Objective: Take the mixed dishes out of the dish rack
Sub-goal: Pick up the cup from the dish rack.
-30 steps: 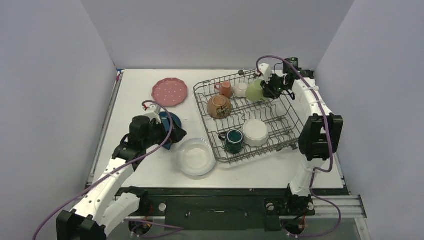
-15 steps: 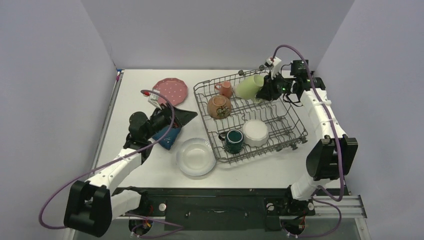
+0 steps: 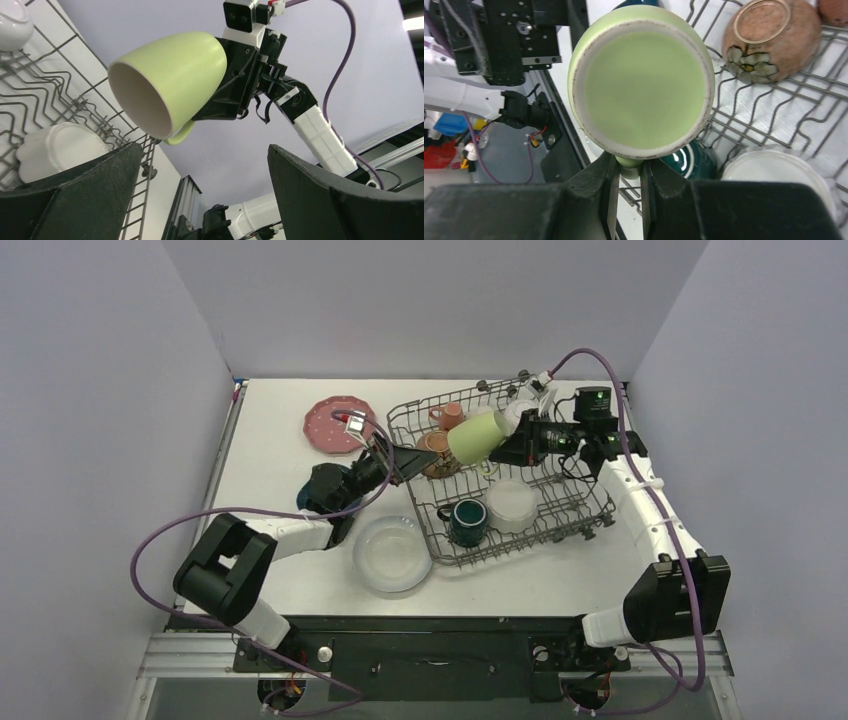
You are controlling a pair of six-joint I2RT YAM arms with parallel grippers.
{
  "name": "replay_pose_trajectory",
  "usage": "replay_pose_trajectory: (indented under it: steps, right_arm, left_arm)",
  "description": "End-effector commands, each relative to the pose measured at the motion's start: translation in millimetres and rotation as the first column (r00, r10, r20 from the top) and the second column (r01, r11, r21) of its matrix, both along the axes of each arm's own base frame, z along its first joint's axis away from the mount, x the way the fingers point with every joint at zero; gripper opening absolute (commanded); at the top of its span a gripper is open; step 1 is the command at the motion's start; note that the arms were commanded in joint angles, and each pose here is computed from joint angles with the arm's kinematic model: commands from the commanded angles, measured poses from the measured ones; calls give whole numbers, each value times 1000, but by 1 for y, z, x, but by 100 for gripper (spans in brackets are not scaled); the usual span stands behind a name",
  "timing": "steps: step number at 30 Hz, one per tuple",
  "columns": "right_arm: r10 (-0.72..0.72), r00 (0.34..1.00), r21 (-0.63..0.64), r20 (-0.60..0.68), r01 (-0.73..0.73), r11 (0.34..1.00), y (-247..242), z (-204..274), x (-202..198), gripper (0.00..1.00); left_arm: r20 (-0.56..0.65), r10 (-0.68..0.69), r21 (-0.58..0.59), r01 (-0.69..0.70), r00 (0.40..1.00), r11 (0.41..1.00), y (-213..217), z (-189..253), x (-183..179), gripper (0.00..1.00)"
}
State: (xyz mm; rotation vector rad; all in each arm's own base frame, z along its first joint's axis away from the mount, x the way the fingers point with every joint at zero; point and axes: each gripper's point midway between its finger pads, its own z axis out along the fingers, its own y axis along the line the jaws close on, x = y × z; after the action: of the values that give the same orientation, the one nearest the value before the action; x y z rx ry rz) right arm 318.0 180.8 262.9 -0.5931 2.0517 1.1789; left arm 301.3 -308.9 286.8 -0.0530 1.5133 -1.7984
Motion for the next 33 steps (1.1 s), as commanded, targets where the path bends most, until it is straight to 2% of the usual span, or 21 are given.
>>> replay_pose_trajectory:
  steps: [1,8,12,19,22,24,29,31,32,33]
  right_arm:
    - [68,992,114,109,-80,990,19,43,-17,0]
    - [72,993,197,93,-89,976,35,49,-26,0]
    - [72,995,229,75,-88,970,39,48,-28,0]
    - [77,995,236,63,-89,968,42,45,-30,0]
    - [75,995,240,61,-87,967,42,44,-30,0]
    - [76,995,240,61,-88,967,43,43,-30,0]
    - [72,996,239,54,-83,968,43,40,-28,0]
    - [72,996,238,51,-82,968,43,40,-28,0]
    - [71,996,237,53,-82,968,43,39,-28,0]
    - [73,996,237,52,-83,968,43,38,-29,0]
  left_arm:
    - [67,-6,-187,18,998,982,-5,45,-1,96]
    - [10,-27,-230,28,1000,973,-19,36,3,97]
    - [-18,-57,-293,49,998,955,-20,38,3,97]
    - [-52,-105,-357,80,993,931,-25,36,6,69]
    - [-55,-111,-365,83,992,927,-27,37,6,62]
    - [-52,-112,-369,85,992,926,-27,39,5,50]
    - [-38,-111,-377,89,993,922,-25,46,4,31]
    - [-30,-115,-376,95,993,922,-24,48,3,15]
    - [-26,-118,-374,100,993,922,-24,49,2,0]
    - [-20,-118,-375,102,993,921,-24,50,1,0]
